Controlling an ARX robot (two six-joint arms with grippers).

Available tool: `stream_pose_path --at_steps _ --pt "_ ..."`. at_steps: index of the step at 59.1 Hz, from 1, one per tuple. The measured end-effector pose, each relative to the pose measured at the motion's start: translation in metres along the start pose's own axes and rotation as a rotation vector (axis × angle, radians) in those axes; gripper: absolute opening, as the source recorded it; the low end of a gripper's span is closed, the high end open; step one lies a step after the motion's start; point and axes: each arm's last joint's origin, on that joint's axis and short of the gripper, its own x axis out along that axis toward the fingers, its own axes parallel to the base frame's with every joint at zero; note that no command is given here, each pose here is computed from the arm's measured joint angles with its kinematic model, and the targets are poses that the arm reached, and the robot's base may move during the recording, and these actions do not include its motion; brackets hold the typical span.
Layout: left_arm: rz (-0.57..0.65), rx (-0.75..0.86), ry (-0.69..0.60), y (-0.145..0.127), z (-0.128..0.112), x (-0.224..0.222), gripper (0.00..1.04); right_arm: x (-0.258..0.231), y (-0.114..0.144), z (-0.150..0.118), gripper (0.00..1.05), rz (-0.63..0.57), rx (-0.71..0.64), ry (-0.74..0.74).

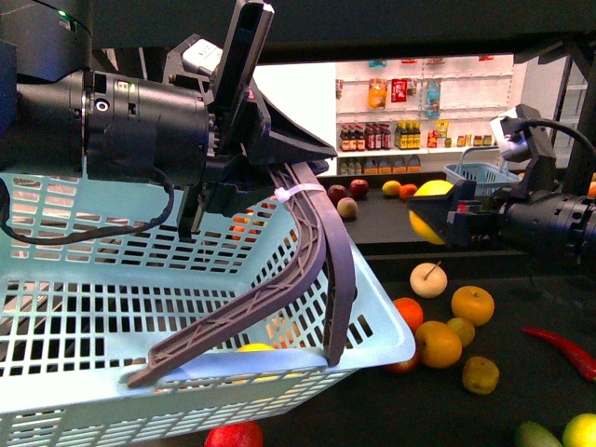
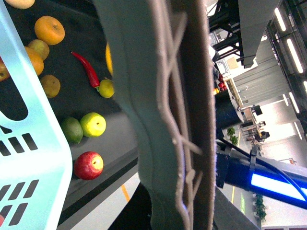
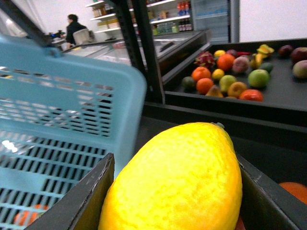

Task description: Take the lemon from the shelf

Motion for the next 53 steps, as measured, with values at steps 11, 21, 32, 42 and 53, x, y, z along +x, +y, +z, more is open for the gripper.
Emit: stream_pose_path --at_steps 11,21,32,42,53 --pt "-0.001 0.000 0.001 0.000 0.000 0.000 0.09 0.002 0.045 -0.011 0.65 0.089 0.026 0.039" --pt "0.000 0.000 0.000 0.000 0.000 0.000 0.09 0.002 0.069 -0.021 0.64 0.132 0.038 0.073" --pt "0.000 0.000 0.000 0.000 0.000 0.000 0.09 0.002 0.083 -0.032 0.64 0.131 0.037 0.102" --pt "0.000 0.000 0.000 0.000 0.000 0.000 0.09 0.005 0.093 -0.038 0.86 0.125 0.032 0.116" --pt "0.003 0.000 -0.003 0.000 0.000 0.000 0.09 0.005 0.089 -0.038 1.02 0.081 0.031 0.103"
